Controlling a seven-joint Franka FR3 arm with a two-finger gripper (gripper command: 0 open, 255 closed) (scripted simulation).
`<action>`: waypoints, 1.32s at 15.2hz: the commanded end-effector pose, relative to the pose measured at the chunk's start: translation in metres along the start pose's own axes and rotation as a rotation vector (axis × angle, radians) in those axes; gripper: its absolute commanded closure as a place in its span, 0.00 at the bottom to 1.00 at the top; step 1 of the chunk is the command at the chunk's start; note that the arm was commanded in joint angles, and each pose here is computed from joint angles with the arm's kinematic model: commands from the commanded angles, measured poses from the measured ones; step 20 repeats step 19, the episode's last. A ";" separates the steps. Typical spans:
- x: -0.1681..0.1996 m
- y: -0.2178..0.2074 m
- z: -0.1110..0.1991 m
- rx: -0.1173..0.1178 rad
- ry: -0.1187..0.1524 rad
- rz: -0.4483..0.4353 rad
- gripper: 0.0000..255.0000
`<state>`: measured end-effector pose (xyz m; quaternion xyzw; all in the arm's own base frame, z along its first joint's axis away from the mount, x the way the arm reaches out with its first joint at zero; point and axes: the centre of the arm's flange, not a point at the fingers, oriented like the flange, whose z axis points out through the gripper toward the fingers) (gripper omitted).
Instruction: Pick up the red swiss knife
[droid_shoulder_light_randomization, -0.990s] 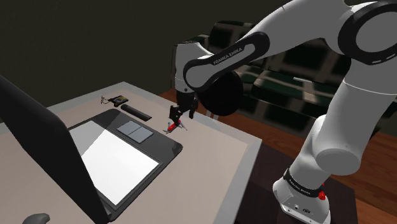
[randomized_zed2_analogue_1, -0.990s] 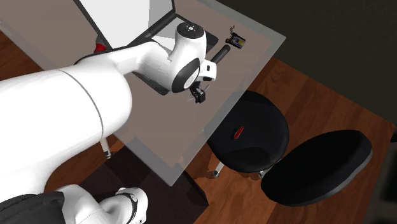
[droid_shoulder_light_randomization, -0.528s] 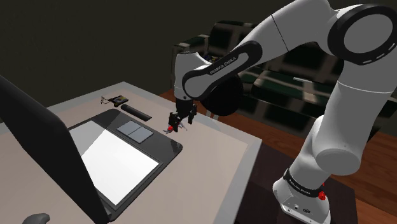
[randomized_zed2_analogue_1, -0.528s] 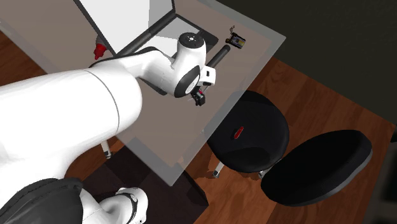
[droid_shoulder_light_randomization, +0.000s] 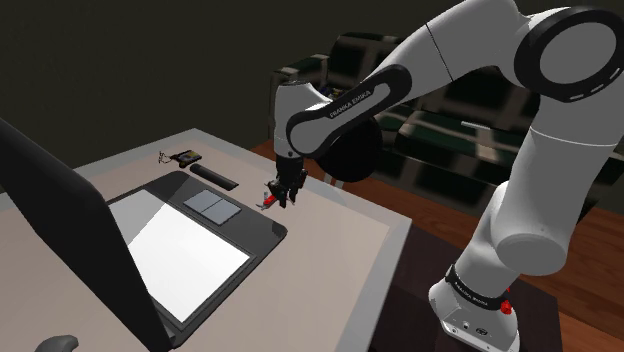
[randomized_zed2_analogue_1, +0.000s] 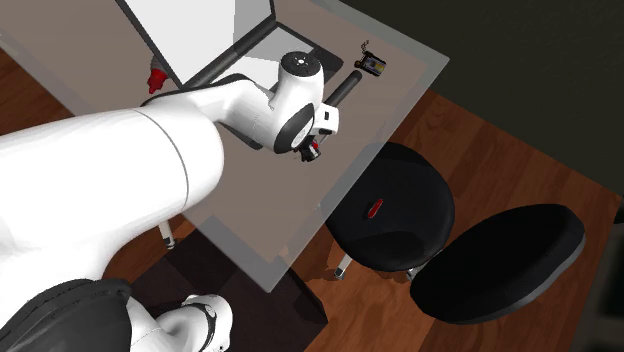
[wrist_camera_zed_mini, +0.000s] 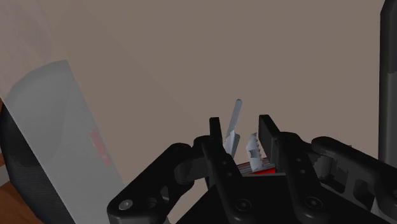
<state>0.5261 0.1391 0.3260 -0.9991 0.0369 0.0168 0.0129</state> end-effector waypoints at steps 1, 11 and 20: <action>0.000 0.000 0.000 0.000 0.000 0.000 1.00; -0.002 -0.001 -0.047 0.000 0.000 0.000 1.00; -0.003 -0.002 -0.079 0.000 0.000 0.000 1.00</action>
